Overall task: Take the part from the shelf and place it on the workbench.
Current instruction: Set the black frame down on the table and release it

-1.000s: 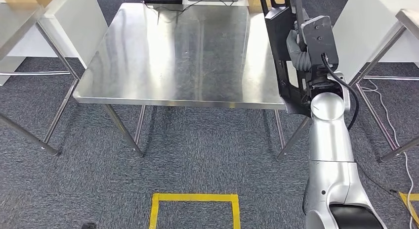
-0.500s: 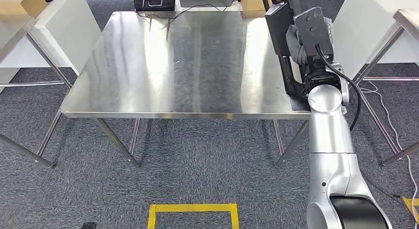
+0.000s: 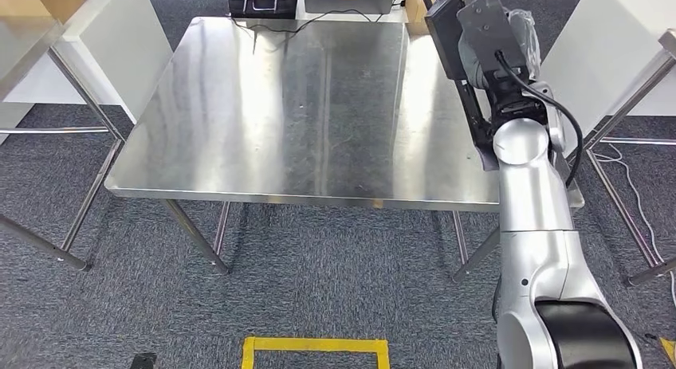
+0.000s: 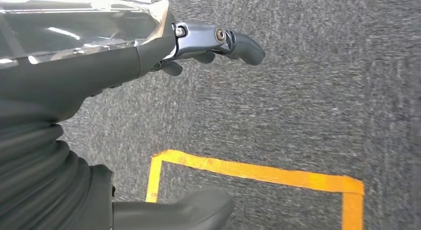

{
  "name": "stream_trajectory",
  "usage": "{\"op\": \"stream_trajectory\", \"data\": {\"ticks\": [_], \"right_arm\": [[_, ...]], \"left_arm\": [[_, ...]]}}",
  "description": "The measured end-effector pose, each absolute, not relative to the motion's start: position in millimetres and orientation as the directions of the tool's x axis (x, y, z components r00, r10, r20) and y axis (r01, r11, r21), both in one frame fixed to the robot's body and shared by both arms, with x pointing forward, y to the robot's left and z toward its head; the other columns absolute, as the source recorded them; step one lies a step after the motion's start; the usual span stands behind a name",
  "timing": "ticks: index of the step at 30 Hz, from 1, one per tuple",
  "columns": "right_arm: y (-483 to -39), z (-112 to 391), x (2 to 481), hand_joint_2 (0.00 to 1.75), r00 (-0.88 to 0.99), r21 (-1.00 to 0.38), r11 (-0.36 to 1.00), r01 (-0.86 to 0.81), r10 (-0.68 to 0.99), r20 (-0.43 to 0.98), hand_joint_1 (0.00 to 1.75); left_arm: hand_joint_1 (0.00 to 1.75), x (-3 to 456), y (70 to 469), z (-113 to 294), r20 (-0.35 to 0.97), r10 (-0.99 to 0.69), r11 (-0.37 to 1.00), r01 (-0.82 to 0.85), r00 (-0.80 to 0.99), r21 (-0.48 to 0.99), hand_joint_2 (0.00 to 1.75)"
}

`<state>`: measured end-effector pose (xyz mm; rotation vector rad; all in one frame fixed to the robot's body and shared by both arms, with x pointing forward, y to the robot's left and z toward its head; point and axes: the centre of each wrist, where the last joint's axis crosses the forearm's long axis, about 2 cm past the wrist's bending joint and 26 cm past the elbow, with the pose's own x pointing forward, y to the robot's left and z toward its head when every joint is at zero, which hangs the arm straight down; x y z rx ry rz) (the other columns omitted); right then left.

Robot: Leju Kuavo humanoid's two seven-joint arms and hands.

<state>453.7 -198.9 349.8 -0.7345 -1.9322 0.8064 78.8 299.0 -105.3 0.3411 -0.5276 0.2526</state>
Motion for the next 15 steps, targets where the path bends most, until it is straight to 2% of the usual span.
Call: {"op": "stream_trajectory", "data": {"ticks": [8,15], "right_arm": [[-207.7,391.8,465.5,1.75,-0.396,-0.810,0.537,0.236,0.814,0.425,1.75],[-211.5,378.7,475.3,1.75,-0.347,-0.837,0.504,0.212,0.840,0.418,1.75]], "left_arm": [[0.00,79.1,297.7,-105.3,0.534,0.160,0.912,-0.332,0.830,0.243,1.75],[0.00,75.2,298.0,-106.0,0.534,0.173,0.907,-0.345,0.828,0.242,1.75]]}}
